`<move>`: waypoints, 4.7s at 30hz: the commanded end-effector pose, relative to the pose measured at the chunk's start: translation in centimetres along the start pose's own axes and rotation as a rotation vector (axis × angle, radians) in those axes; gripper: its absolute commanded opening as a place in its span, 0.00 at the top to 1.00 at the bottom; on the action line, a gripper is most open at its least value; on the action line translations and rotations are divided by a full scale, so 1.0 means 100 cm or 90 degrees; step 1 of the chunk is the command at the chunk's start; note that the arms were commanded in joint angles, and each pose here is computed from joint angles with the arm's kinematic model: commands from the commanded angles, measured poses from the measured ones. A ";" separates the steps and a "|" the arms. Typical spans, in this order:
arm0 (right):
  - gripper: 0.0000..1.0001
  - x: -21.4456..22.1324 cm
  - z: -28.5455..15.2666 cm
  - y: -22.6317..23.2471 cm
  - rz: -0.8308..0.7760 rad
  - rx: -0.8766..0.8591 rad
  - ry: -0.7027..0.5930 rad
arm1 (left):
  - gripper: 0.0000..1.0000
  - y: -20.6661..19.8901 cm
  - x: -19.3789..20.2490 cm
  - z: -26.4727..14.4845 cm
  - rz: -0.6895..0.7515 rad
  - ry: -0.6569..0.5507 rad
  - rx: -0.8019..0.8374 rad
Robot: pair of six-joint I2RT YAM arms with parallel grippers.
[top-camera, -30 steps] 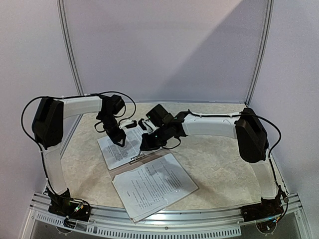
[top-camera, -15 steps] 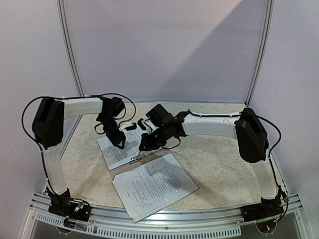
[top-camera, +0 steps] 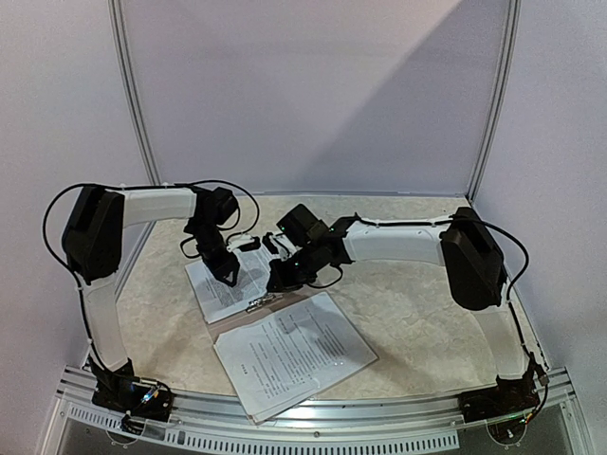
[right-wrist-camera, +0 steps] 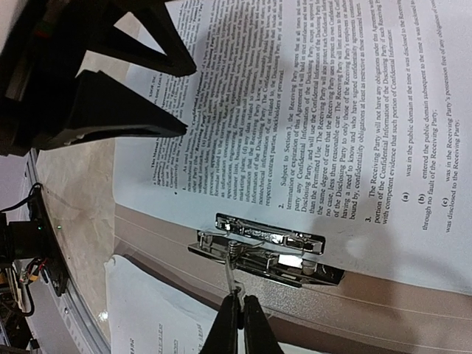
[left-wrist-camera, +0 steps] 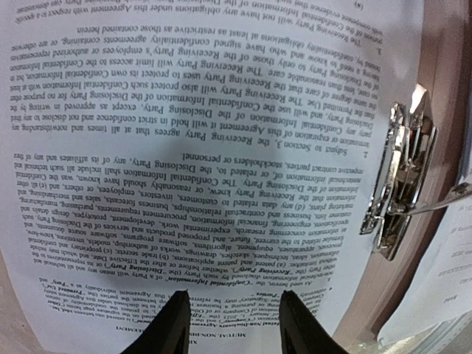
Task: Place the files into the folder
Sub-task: Clamp the file and folder with some files.
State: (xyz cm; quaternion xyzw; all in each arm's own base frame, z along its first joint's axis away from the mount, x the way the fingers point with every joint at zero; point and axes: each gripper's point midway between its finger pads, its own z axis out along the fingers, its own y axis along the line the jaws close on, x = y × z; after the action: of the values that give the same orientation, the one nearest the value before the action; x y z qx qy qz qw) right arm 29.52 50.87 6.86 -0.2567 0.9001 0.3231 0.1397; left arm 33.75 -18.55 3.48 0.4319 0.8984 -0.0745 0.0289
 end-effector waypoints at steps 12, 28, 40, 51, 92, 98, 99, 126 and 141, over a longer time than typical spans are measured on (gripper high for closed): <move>0.96 0.021 0.019 -0.039 0.012 0.041 0.041 | 0.58 -0.008 0.013 0.033 0.007 0.047 0.015; 0.95 0.041 0.036 -0.065 0.033 0.040 0.056 | 0.58 -0.015 0.021 0.045 0.002 0.066 0.034; 0.95 0.061 0.046 -0.084 0.052 0.055 0.082 | 0.59 -0.020 0.025 0.052 0.008 0.083 0.042; 0.96 0.081 0.059 -0.107 0.068 0.089 0.102 | 0.60 -0.028 0.028 0.058 0.012 0.094 0.057; 0.92 0.124 0.059 -0.164 0.091 0.237 0.164 | 0.60 -0.029 0.026 0.055 0.015 0.089 0.054; 0.91 0.126 0.061 -0.171 0.089 0.254 0.168 | 0.60 -0.030 0.025 0.055 0.015 0.090 0.054; 0.91 0.127 0.062 -0.172 0.089 0.254 0.168 | 0.60 -0.030 0.025 0.055 0.016 0.091 0.054; 0.92 0.149 0.063 -0.199 0.063 0.322 0.219 | 0.60 -0.033 0.028 0.062 0.020 0.111 0.062; 0.95 0.155 0.065 -0.215 0.011 0.401 0.163 | 0.60 -0.035 0.022 0.060 0.018 0.105 0.077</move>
State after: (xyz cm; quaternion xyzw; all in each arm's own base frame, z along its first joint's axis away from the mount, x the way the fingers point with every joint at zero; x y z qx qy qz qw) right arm 35.12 49.20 1.27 -0.1989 0.9061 0.2806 0.2465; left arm 32.44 -17.91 0.71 0.4398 0.8967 -0.0455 -0.0215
